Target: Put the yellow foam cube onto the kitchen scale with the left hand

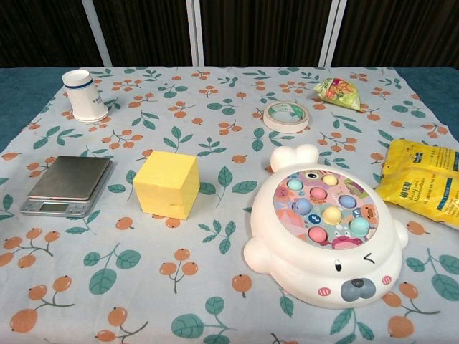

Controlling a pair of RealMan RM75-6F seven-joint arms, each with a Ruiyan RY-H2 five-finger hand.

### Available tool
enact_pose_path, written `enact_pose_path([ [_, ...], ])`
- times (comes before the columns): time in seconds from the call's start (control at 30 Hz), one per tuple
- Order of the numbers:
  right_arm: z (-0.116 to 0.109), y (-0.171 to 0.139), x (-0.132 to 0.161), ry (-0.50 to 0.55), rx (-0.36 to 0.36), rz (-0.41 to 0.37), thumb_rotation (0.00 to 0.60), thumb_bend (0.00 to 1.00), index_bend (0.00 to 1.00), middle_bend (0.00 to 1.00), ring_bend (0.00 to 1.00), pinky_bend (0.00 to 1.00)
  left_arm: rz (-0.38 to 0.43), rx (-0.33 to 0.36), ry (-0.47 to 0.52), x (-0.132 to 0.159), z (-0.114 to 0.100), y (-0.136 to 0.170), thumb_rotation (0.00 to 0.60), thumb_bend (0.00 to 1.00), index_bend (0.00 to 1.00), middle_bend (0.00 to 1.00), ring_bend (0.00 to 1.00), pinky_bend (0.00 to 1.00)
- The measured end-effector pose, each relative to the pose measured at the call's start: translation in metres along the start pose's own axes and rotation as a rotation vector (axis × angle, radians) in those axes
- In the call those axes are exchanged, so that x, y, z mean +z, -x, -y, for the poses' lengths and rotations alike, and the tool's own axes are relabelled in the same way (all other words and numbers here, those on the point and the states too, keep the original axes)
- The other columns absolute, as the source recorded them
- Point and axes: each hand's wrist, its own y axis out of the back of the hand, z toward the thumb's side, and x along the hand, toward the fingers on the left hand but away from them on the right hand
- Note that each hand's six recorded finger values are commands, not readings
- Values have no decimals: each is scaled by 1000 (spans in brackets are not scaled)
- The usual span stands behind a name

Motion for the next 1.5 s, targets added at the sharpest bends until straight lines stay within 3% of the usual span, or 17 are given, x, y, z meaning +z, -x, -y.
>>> enact_pose_path([
  [0.67,-2,0,-4,4,-1,12,600,560,0,27,23,0,-7,-6,-15,-1,5,-4,600,108,55,3,0,0],
  [0.97,-4,0,-5,17,-4,20,600,559,0,26,22,0,82,2,-22,13,4,-18,600,74,29,0,0,0],
  [1.17,1,2,-4,15,17,15,600,560,0,27,22,0,187,-90,-37,41,12,-41,600,69,23,0,0,0],
  [1.5,2,1,-2,22,21,7,600,560,0,26,22,0,385,-315,-72,125,28,-87,600,58,23,0,0,0],
])
